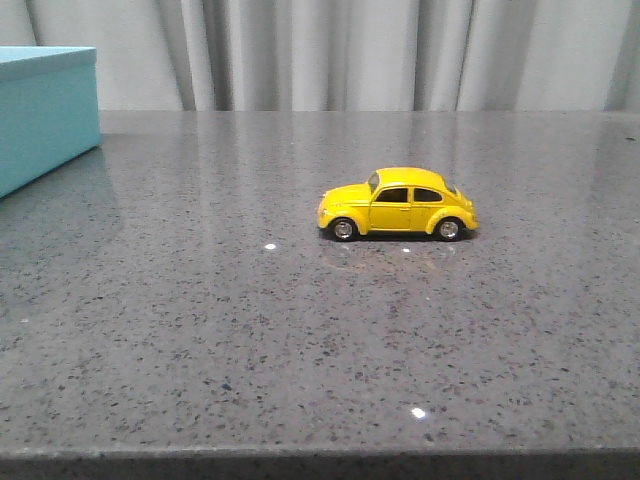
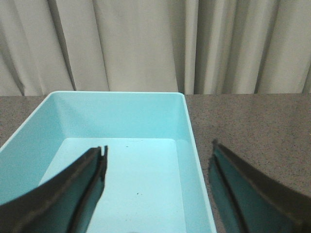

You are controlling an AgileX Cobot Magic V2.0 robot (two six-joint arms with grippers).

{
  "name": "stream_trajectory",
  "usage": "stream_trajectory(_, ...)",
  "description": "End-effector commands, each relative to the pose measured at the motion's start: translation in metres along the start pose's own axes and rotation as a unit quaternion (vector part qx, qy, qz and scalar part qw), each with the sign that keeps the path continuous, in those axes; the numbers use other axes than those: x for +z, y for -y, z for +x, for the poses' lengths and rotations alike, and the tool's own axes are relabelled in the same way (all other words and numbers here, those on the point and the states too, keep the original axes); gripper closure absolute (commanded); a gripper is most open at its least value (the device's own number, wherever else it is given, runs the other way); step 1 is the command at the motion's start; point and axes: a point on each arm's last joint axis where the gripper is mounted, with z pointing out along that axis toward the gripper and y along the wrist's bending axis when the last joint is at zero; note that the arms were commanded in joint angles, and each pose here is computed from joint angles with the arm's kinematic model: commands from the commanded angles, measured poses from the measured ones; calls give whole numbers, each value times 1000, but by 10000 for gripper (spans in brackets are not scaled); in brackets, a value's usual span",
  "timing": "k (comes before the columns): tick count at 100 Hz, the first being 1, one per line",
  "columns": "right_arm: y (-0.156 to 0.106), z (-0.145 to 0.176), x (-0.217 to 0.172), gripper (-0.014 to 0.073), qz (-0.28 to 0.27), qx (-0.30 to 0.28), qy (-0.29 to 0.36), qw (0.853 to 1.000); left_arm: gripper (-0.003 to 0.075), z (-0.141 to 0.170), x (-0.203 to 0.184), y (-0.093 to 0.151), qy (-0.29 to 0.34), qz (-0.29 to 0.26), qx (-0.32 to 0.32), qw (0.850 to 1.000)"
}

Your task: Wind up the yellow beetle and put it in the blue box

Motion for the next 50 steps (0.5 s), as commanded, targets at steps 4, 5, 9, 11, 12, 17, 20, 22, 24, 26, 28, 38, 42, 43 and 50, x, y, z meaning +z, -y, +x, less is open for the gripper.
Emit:
stream_trajectory(4, -3, -20, -2, 244, -11, 0, 60, 998, 239, -18, 6, 0, 52, -4, -3, 999)
stream_trajectory(5, -3, -20, -2, 244, -11, 0, 62, 998, 243, -18, 7, 0, 53, -4, -3, 999)
stream_trajectory(9, -3, -20, -2, 244, -12, 0, 63, 998, 253, -19, 9, -1, 57, -5, -3, 998)
stream_trajectory(11, -3, -20, -2, 244, -11, 0, 62, 998, 257, -19, 10, -1, 59, -5, -3, 998)
stream_trajectory(12, -3, -20, -2, 244, -11, 0, 61, 998, 261, -19, 11, -1, 59, -5, -3, 998)
stream_trajectory(17, -3, -19, -2, 244, -10, 0, 58, 998, 275, -19, 13, -1, 60, -6, -6, 998)
stream_trajectory(20, -3, -20, -3, 244, -10, 0, 54, 998, 286, -18, 14, -1, 58, -6, -8, 998)
stream_trajectory(22, -3, -19, -2, 244, -9, 1, 48, 999, 291, -18, 14, -1, 56, -6, -8, 998)
stream_trajectory(24, -3, -19, -1, 244, -9, 1, 40, 999, 297, -17, 15, -1, 54, -6, -8, 999)
stream_trajectory(26, -3, -20, -1, 244, -7, 2, 32, 999, 303, -17, 16, -1, 53, -6, -8, 999)
stream_trajectory(28, -4, -20, 0, 244, -7, 3, 23, 1000, 308, -17, 16, -1, 53, -6, -8, 999)
stream_trajectory(38, -9, -27, 3, 244, -15, 12, -22, 1000, 321, -17, 16, -1, 51, -6, -8, 999)
stream_trajectory(42, -12, -31, 5, 244, -19, 15, -41, 999, 322, -16, 16, -1, 48, -6, -8, 999)
stream_trajectory(43, -13, -32, 6, 244, -22, 17, -44, 999, 322, -16, 16, -1, 48, -6, -8, 999)
stream_trajectory(50, -19, -38, 12, 242, -34, 21, -74, 996, 322, -16, 16, -1, 46, -5, -8, 999)
